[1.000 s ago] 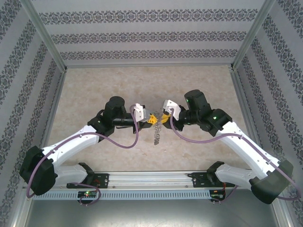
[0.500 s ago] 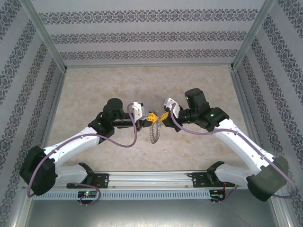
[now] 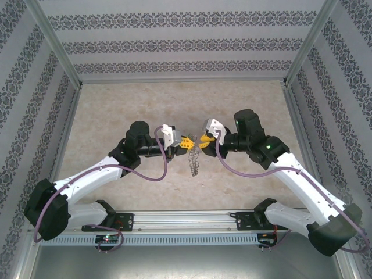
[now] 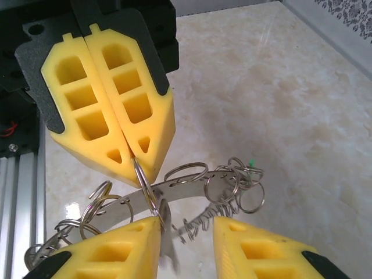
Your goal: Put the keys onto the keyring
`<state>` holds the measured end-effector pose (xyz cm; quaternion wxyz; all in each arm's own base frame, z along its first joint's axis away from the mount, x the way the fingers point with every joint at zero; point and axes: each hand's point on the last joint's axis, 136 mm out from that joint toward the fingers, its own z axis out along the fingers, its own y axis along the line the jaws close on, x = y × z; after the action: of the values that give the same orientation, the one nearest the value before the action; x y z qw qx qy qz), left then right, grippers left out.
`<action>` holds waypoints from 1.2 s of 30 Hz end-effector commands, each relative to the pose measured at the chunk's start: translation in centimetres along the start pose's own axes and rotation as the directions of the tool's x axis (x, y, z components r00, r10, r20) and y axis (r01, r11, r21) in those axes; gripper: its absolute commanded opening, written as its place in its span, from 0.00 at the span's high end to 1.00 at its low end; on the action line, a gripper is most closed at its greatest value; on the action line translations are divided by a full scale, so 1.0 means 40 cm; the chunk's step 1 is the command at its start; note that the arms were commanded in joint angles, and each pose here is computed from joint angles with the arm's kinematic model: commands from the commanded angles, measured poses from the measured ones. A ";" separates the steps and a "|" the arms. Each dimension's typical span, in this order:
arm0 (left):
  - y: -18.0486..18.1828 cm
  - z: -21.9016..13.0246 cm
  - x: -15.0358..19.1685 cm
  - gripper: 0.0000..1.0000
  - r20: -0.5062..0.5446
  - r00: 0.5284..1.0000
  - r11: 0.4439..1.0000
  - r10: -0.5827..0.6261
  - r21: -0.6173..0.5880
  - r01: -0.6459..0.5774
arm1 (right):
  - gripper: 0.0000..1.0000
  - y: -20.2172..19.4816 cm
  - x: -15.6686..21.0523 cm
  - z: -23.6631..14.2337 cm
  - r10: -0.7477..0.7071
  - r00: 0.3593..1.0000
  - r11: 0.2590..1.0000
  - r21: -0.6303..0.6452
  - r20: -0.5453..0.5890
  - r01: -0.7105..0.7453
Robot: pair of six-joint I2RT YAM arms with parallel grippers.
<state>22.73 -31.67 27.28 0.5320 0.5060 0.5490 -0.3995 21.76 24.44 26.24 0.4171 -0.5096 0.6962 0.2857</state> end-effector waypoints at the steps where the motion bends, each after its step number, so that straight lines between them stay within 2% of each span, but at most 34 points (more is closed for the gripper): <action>1: -0.022 -0.002 -0.041 1.00 0.040 0.998 0.998 0.052 0.036 -0.053 | 0.71 0.007 -0.016 0.012 -0.112 0.994 0.994 0.003 0.000 0.112; 4: -0.023 -0.002 -0.044 1.00 0.038 0.998 0.998 0.057 0.037 -0.059 | 0.72 0.022 -0.021 0.019 -0.168 0.986 0.986 -0.017 0.013 0.168; 11: -0.026 -0.001 -0.047 1.00 0.029 0.997 0.996 0.065 0.052 -0.067 | 0.73 0.016 -0.027 0.020 -0.191 0.982 0.982 -0.008 0.012 0.191; 17: -0.023 -0.003 -0.050 1.00 0.034 0.997 0.997 0.066 0.041 -0.067 | 0.82 0.019 -0.013 0.019 -0.186 0.983 0.982 -0.012 -0.001 0.186; 19: -0.024 -0.002 -0.050 1.00 0.033 0.997 0.997 0.064 0.045 -0.065 | 0.92 0.024 -0.008 0.021 -0.184 0.983 0.983 -0.024 -0.001 0.184; 23: -0.023 -0.001 -0.039 1.00 0.007 0.998 0.997 0.065 0.047 -0.065 | 0.94 0.025 -0.017 0.017 -0.179 0.984 0.984 -0.023 0.002 0.179; 25: -0.026 -0.001 -0.027 1.00 -0.026 0.997 0.996 0.070 0.060 -0.068 | 0.99 0.023 -0.023 0.013 -0.170 0.985 0.985 -0.015 -0.002 0.170; 32: -0.035 0.001 -0.004 0.83 -0.104 0.991 0.992 0.088 0.104 -0.077 | 1.00 0.037 -0.017 0.017 -0.185 0.982 0.982 -0.035 -0.044 0.184; 36: -0.037 0.004 0.002 0.83 -0.134 0.986 0.988 0.101 0.128 -0.083 | 1.00 0.044 -0.010 0.021 -0.208 0.974 0.978 -0.036 -0.093 0.206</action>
<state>22.34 -31.75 27.27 0.4976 0.5610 0.5494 -0.3686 20.42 25.78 25.33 0.4018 -0.5847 0.6611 0.2443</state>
